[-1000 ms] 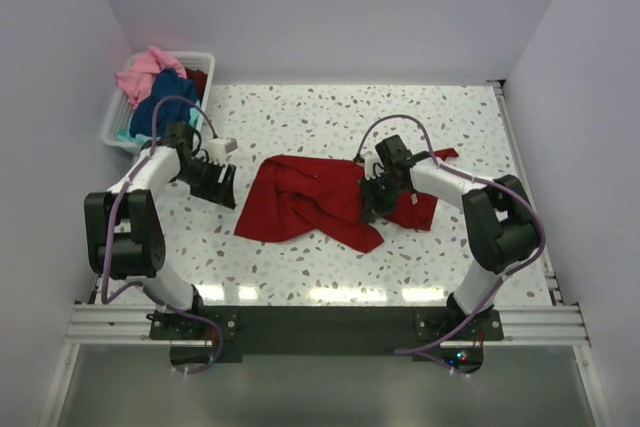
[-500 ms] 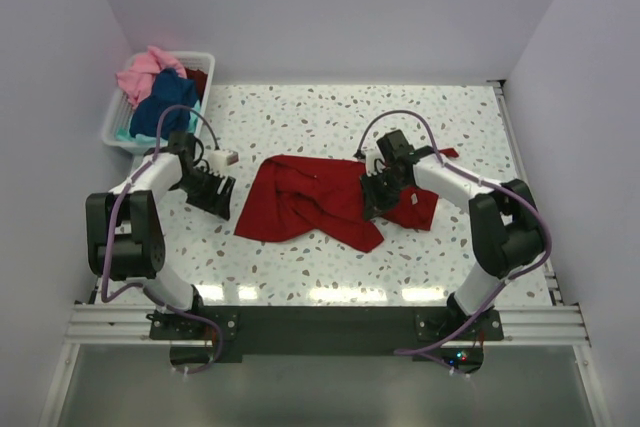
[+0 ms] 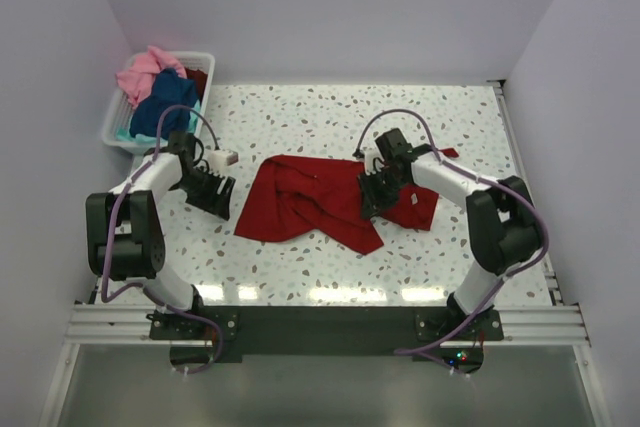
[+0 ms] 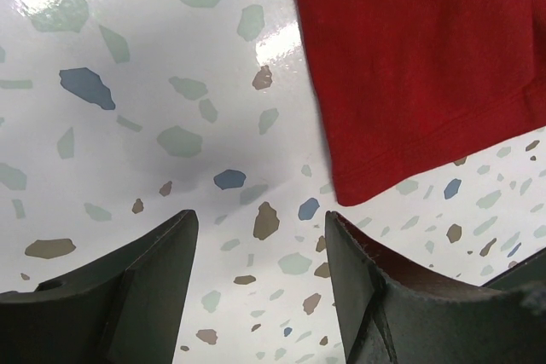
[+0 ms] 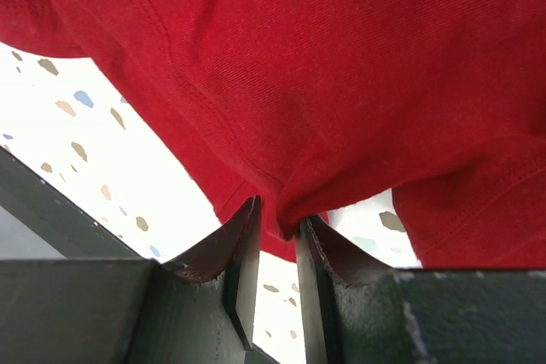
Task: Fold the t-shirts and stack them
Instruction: Flatten the tshirt out
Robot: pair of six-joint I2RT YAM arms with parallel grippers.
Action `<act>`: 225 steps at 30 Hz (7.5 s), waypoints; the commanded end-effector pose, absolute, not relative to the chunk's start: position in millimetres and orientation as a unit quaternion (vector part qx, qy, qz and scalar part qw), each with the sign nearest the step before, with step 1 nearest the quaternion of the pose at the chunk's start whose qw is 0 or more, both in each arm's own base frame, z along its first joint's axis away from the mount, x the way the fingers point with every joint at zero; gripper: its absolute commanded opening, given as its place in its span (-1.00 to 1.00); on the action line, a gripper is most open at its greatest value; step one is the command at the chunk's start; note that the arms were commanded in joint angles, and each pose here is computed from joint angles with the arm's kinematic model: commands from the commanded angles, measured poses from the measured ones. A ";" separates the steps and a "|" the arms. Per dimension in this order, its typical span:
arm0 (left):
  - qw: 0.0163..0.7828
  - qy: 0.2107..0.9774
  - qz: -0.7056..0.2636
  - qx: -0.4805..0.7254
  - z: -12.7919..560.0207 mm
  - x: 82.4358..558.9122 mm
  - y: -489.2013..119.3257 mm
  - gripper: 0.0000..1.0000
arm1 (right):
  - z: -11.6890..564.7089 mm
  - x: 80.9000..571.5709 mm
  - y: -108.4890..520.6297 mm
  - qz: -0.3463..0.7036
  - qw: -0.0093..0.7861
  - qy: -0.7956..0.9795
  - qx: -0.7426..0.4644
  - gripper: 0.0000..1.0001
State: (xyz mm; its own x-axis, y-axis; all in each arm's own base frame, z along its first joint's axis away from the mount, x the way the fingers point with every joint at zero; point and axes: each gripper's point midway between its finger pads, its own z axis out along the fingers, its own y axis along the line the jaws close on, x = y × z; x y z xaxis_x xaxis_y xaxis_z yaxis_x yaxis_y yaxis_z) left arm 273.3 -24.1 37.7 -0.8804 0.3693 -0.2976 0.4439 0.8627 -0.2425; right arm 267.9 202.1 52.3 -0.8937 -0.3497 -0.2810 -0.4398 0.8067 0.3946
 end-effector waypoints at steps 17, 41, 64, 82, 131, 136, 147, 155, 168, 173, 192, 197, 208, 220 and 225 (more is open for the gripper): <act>0.124 0.938 -0.103 0.308 11.2 258.4 -64.6 0.30 | 116.7 289.9 179.6 0.250 0.134 0.935 -0.215 -1.00; 0.027 0.959 -0.093 0.268 -10.0 243.4 -73.9 0.00 | 154.4 303.9 148.5 0.235 0.198 0.932 -0.192 -1.00; -0.029 0.950 -0.008 0.312 -27.1 235.5 -72.8 -0.96 | 172.7 316.7 124.9 0.206 0.236 0.932 -0.183 -1.00; 0.414 0.865 0.136 0.248 256.5 418.2 -17.7 -1.00 | 332.2 383.4 -2.0 0.108 0.418 0.896 -0.103 -1.00; 0.872 0.463 0.123 0.102 652.3 485.1 -45.1 -1.00 | 681.4 400.7 -92.4 -0.165 0.847 0.506 0.007 -1.00; 0.891 0.406 0.154 0.131 669.4 428.7 -43.0 -1.00 | 717.4 362.3 -95.7 -0.219 0.861 0.459 0.004 -1.00; 0.720 0.564 0.139 0.380 357.8 426.3 -86.8 -1.00 | 380.7 398.1 -71.6 -0.150 0.611 0.761 -0.162 -1.00; 0.565 0.626 0.089 0.530 161.7 352.9 -114.6 -0.92 | 212.5 317.9 -65.3 -0.130 0.433 0.859 -0.242 -1.00; 0.362 0.655 -0.004 0.663 56.3 258.4 -103.8 -0.80 | 107.0 184.0 -40.2 0.018 0.135 0.895 -0.424 -1.00; 0.327 0.637 0.007 0.698 48.2 233.8 -90.1 -0.39 | 117.4 151.5 -30.0 0.070 0.078 0.886 -0.452 -0.87; 0.448 0.521 -0.193 0.700 138.3 272.0 -336.6 -0.04 | 101.4 252.3 -24.8 0.119 0.062 0.958 -0.254 -0.49; 0.472 0.419 -0.223 0.743 116.6 256.1 -432.3 -0.15 | 74.6 273.8 -22.7 0.143 0.020 0.971 -0.191 -0.60; 0.496 0.307 -0.251 0.773 77.6 203.6 -525.8 -0.26 | 60.9 276.9 -27.9 0.135 -0.019 0.978 -0.155 -0.66; 0.491 0.306 -0.223 0.784 40.9 211.6 -543.4 -0.24 | 56.3 269.3 -31.4 0.127 -0.031 0.978 -0.161 -0.67; 0.489 0.316 -0.222 0.782 37.3 214.0 -542.8 -0.23 | 53.2 267.7 -33.2 0.122 -0.031 0.978 -0.165 -0.67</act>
